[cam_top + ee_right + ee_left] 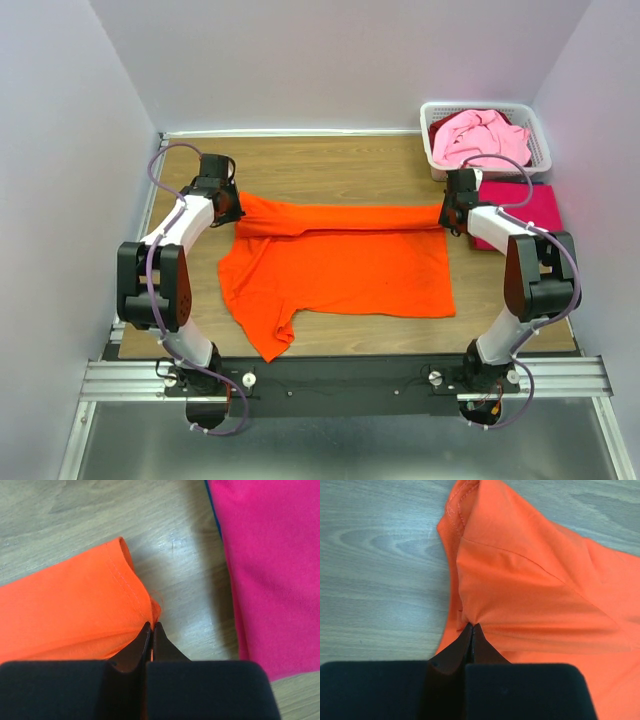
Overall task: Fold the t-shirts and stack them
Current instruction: Fold the tshirt
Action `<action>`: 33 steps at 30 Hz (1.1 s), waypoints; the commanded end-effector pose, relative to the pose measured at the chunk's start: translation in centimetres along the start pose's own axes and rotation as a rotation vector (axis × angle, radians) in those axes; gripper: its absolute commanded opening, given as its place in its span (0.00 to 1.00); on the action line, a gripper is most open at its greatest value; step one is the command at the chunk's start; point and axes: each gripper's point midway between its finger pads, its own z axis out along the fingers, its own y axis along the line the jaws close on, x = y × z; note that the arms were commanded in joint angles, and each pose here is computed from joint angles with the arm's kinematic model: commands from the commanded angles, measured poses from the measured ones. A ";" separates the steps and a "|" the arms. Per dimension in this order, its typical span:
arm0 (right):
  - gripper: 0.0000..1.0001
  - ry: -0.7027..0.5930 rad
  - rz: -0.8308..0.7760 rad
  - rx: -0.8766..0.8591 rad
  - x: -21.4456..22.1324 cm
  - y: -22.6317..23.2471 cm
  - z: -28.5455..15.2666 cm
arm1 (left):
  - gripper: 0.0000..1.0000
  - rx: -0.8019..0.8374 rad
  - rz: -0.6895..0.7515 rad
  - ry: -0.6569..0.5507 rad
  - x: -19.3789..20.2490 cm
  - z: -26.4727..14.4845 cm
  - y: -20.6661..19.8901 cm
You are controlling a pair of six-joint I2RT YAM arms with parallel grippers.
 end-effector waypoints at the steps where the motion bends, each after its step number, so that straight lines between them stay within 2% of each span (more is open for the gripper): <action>1: 0.04 0.074 0.022 0.026 2.0 -0.9 0.3 | 0.00 -0.037 -0.004 -0.032 -1.3 0.3 0.5; 20: 0.05 0.170 0.017 0.014 3.9 -0.7 0.0 | 0.00 -0.082 -0.009 -0.053 -2.3 0.6 1.0; 33: 0.05 0.128 0.036 0.003 1.3 -0.3 -0.2 | 0.00 -0.093 -0.008 -0.108 -5.8 0.9 0.5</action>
